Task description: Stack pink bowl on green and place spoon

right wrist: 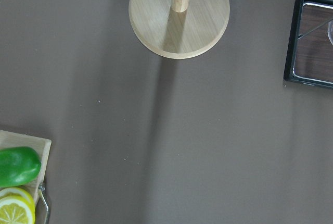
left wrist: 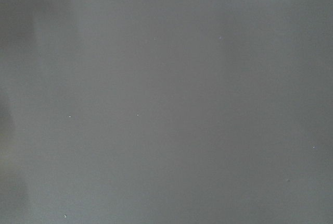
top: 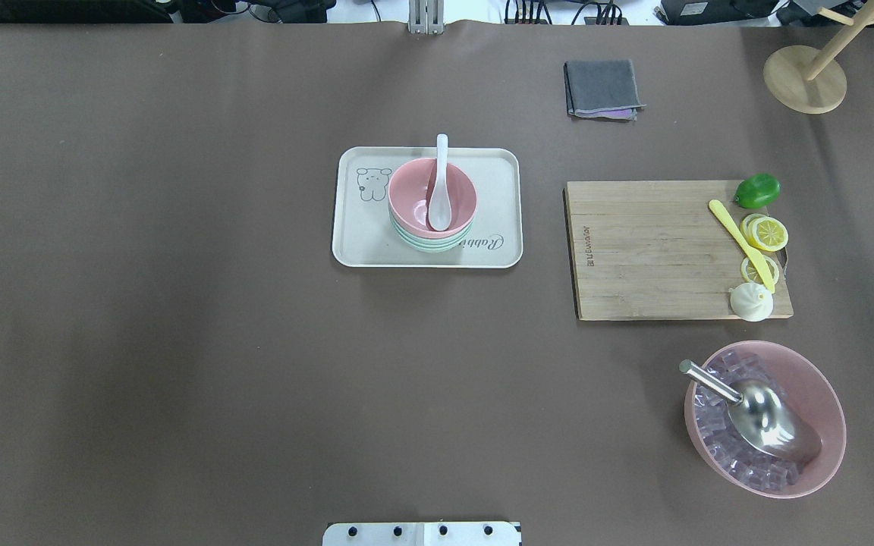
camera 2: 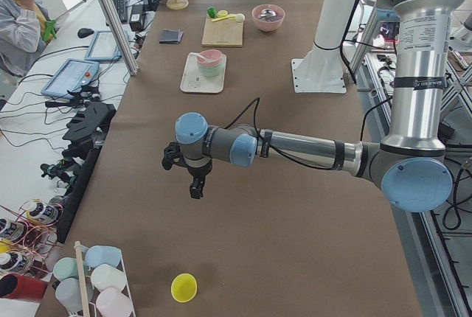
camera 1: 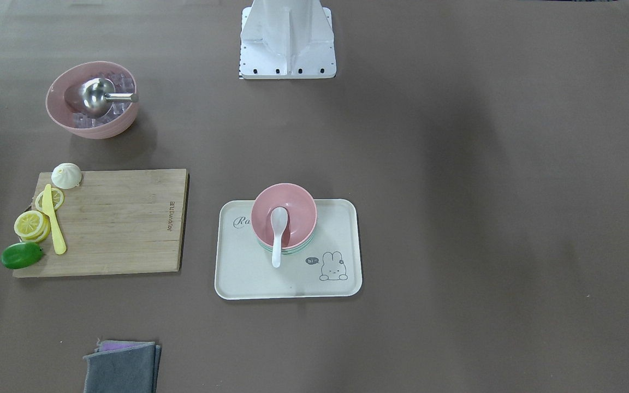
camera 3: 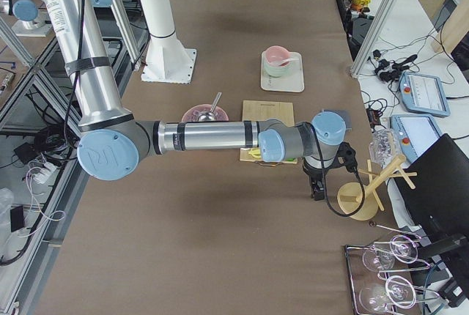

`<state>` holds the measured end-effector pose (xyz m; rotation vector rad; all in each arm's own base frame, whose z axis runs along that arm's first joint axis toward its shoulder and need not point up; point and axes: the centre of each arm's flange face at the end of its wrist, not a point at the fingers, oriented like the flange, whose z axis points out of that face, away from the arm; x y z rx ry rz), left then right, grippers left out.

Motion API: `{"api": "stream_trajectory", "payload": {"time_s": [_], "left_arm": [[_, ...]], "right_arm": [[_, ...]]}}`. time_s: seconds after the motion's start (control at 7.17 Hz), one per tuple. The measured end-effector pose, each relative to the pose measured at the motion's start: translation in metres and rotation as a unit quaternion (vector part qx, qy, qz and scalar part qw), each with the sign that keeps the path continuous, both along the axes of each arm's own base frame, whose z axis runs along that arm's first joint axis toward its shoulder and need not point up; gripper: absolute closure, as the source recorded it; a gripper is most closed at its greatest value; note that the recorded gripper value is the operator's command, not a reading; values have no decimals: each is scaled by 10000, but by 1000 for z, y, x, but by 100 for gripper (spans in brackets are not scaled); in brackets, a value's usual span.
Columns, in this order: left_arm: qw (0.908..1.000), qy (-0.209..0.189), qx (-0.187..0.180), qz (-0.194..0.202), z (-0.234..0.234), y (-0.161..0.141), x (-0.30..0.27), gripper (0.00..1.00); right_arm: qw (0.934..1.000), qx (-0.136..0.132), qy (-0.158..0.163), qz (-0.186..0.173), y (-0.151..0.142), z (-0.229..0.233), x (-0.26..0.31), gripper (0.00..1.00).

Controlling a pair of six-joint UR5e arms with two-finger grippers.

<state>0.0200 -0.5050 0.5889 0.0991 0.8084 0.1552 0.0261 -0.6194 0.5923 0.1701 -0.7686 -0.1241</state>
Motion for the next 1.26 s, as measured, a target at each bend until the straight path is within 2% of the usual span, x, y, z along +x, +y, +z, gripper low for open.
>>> {"api": "stream_trajectory", "payload": {"time_s": [0.7,0.98,1.26], "left_arm": [[9994,62,349,1,-25,1,0,2],[9982,101,584,-8,-29,8,-2,2],[9977,111,662,-11,-22,21,-4,2]], "right_arm": [[9998,186,37,16,17,-11,0,0],[9997,256,-9,10,18,-14,-1,0],[9997,230,-97,-11,27,-8,-1,0]]}}
